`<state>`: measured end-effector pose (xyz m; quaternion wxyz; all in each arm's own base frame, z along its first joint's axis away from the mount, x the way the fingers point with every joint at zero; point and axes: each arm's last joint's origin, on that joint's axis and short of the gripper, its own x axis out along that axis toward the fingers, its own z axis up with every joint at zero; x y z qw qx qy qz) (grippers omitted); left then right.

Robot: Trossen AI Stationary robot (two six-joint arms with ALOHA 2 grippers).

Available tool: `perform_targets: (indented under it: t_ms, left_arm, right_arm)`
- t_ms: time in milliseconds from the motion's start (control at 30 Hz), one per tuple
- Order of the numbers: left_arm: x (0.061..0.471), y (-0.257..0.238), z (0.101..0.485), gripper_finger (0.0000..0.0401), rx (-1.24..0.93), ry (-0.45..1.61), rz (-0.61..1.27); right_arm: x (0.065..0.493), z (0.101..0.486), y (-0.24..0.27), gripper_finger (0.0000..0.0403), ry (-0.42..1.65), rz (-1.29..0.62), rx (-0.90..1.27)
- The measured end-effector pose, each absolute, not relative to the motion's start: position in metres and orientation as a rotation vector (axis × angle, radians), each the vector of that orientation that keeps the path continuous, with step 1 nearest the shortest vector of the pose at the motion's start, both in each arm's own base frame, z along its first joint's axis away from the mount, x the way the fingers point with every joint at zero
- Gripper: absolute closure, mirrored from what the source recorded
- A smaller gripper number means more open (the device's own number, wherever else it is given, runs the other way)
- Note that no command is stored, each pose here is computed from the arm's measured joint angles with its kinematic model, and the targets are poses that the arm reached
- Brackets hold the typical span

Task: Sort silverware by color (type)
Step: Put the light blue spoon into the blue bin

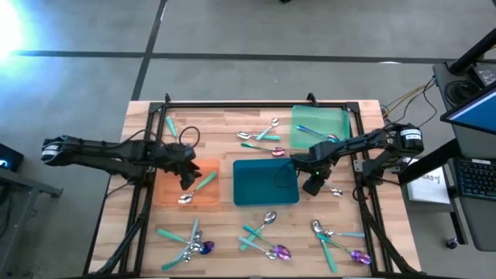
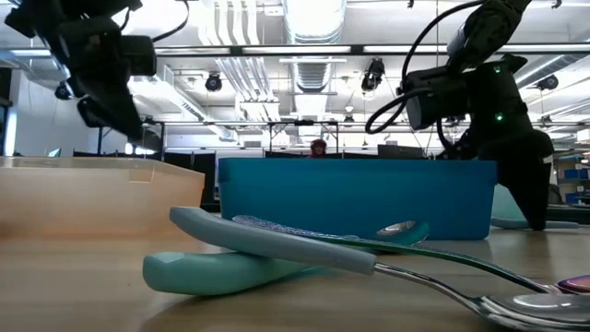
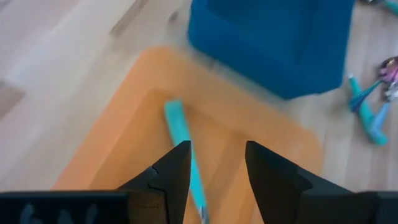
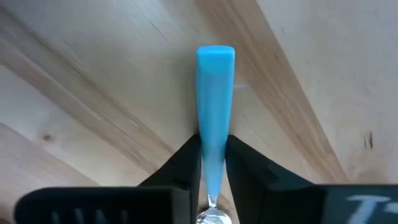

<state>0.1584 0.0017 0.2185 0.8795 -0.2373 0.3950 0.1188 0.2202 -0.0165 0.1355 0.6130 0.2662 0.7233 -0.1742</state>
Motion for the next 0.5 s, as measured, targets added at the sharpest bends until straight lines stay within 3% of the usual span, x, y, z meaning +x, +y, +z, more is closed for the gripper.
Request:
perform_targets:
  t_ms: [167,500]
  left_arm:
    - [0.168,0.002,0.222,0.0265,-0.477,0.751,0.218]
    - [0.2,0.002,0.225,0.0265,-0.36,0.535,0.126]
  right_arm:
    - [0.221,0.137,-0.017,0.0374,1.659,-0.393,0.607]
    - [0.217,0.167,-0.017,0.0374,1.458,-0.37,0.58]
